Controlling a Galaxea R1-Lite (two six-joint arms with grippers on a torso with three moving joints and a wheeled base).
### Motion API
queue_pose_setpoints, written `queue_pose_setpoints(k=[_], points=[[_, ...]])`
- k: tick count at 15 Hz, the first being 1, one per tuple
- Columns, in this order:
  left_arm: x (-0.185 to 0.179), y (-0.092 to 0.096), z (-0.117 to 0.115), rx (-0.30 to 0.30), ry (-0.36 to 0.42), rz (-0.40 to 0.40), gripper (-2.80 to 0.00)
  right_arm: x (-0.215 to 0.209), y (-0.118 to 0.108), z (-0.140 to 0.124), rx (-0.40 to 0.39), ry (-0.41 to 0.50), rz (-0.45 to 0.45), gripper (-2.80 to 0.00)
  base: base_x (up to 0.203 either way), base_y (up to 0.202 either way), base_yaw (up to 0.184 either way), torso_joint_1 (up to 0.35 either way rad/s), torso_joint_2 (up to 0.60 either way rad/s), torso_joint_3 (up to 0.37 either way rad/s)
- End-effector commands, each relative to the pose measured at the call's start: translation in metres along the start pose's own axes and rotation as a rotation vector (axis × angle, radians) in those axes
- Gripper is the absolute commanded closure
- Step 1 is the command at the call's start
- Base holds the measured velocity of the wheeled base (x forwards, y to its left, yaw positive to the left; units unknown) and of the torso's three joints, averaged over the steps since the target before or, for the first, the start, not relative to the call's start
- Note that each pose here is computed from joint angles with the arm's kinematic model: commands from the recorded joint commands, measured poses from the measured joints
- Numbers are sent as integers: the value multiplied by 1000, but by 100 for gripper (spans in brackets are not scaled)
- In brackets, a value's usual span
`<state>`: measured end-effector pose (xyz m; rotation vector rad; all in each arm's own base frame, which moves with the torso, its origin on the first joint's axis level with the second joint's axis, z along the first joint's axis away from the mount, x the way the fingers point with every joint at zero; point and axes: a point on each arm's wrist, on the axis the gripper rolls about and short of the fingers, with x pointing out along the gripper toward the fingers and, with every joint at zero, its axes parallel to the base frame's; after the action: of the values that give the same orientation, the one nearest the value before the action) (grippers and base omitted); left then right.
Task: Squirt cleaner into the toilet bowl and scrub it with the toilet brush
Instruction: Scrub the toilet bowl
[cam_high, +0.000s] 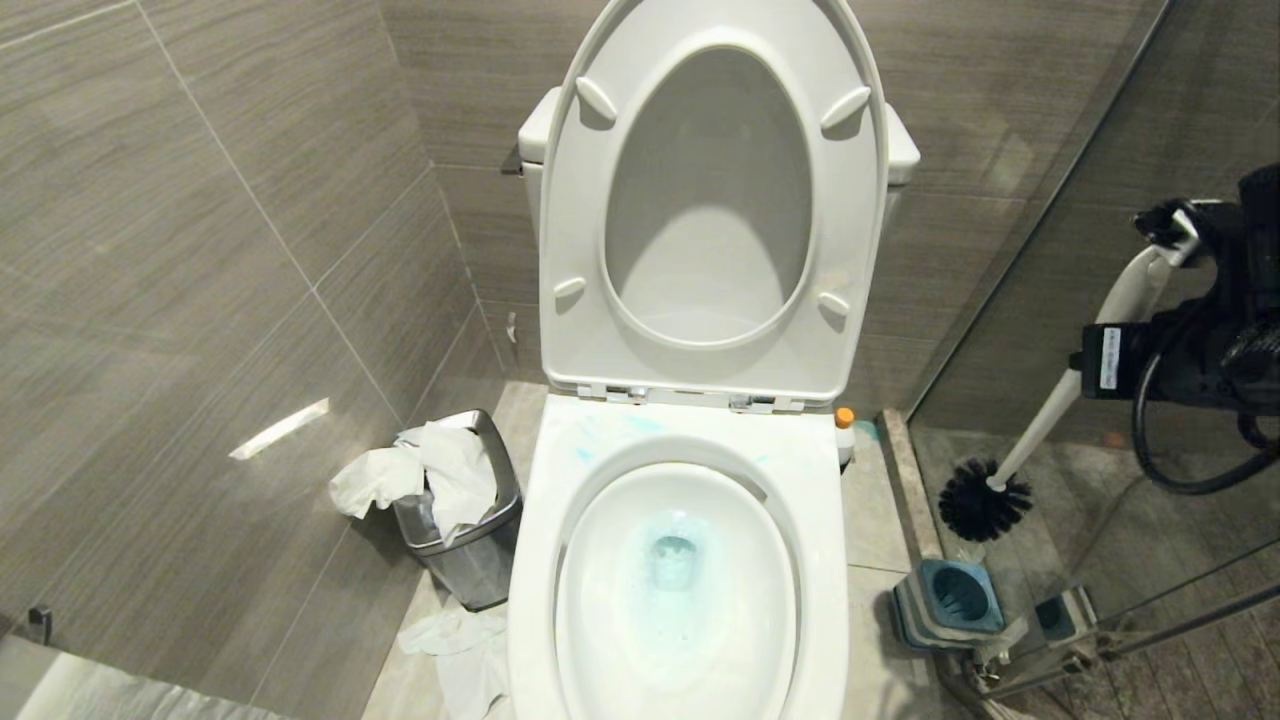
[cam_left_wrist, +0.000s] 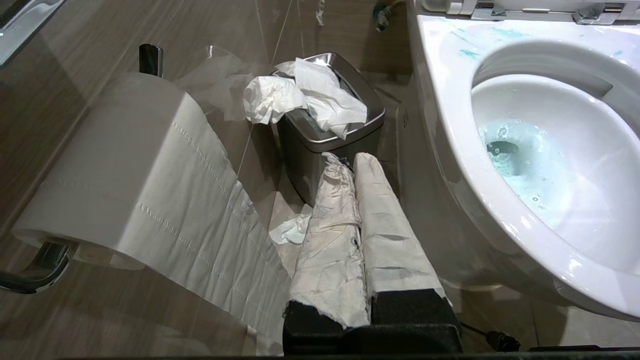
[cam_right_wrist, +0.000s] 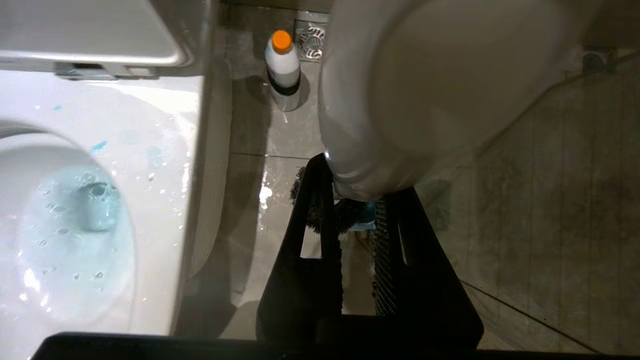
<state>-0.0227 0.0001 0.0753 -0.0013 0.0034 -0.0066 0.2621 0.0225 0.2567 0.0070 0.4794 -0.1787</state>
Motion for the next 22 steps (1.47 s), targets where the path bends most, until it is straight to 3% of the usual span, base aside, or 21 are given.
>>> queue_pose_setpoints(k=[1, 4, 11, 15, 17, 19, 22], points=[[0, 0, 0, 0, 3, -1, 0, 30, -15, -23, 40, -22, -11, 0, 0, 0, 0, 0, 0, 0], [0, 0, 0, 0, 3, -1, 0, 59, -32, -43, 80, -45, -19, 0, 0, 0, 0, 0, 0, 0], [0, 0, 0, 0, 3, -1, 0, 65, -45, -62, 100, 12, -19, 0, 0, 0, 0, 0, 0, 0], [0, 0, 0, 0, 3, -1, 0, 54, -45, -49, 99, -49, -1, 0, 0, 0, 0, 0, 0, 0], [0, 0, 0, 0, 3, 0, 0, 37, -35, -38, 82, -94, 48, 0, 0, 0, 0, 0, 0, 0], [0, 0, 0, 0, 1, -1, 0, 15, -10, -30, 38, -98, 139, 0, 0, 0, 0, 0, 0, 0], [0, 0, 0, 0, 2, 0, 0, -23, 26, 8, 1, -136, 238, 0, 0, 0, 0, 0, 0, 0]])
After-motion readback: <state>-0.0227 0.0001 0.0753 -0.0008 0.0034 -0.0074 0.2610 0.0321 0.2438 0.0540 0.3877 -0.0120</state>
